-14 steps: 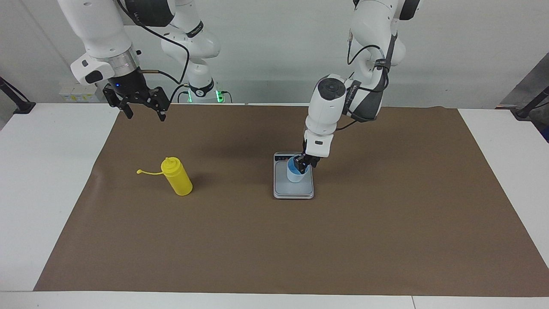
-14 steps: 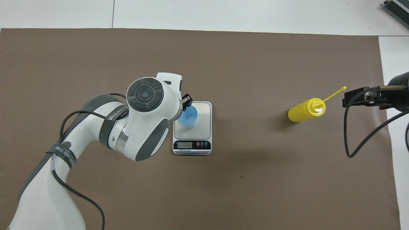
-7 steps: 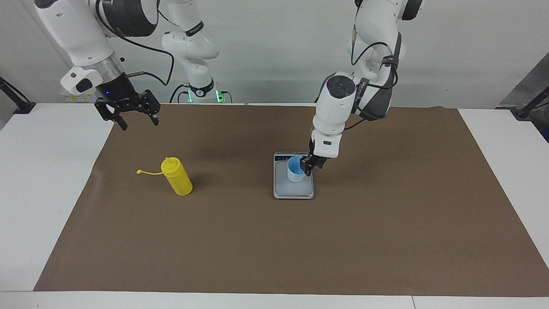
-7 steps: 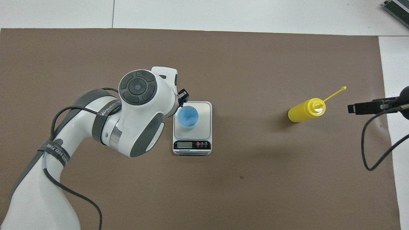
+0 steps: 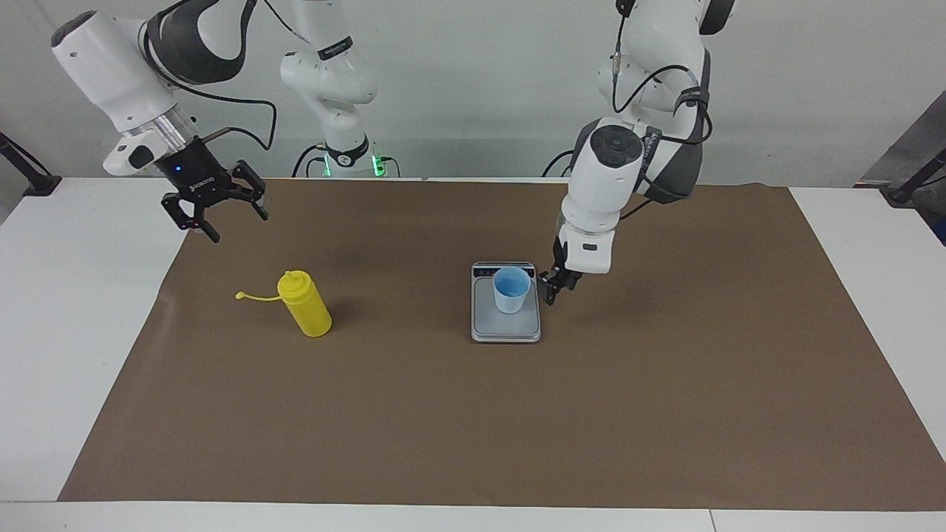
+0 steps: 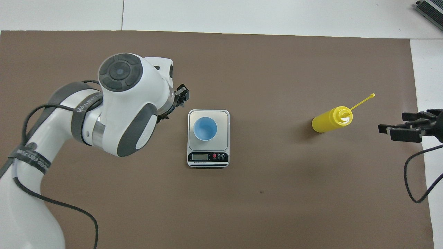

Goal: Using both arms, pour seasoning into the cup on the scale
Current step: 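Release the cup and withdraw the left gripper while the right gripper advances, then reach the right gripper to the yellow bottle and grasp it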

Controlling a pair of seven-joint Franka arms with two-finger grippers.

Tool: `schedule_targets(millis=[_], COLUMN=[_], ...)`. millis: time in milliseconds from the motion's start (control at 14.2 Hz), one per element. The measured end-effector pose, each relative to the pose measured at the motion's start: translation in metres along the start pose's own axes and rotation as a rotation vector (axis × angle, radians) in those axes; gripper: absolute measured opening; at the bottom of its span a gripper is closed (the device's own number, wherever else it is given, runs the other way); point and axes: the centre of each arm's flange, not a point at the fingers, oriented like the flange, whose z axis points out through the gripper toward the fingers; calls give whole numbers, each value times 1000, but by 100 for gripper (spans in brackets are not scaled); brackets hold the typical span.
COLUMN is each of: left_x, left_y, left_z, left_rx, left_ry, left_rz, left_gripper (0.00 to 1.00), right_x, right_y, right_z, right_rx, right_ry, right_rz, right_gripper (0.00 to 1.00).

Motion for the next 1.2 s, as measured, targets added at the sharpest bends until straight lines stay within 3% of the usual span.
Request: schedule_targets(millis=[423, 775, 986, 1197], left_x=[89, 168, 184, 172], left_y=[-74, -181, -225, -232], left_z=[-60, -109, -141, -165], left_rx=[65, 38, 12, 4], left_ry=[-99, -110, -78, -60], left_rz=[115, 277, 371, 408], left_gripper=[60, 60, 60, 63], right_x=[-55, -91, -96, -102], right_y=[47, 84, 83, 87], right_z=[28, 76, 93, 113], right_rx=[140, 215, 242, 260], right_ry=[196, 316, 380, 407], right_rz=[-158, -250, -317, -380], right_gripper=[100, 100, 100, 100])
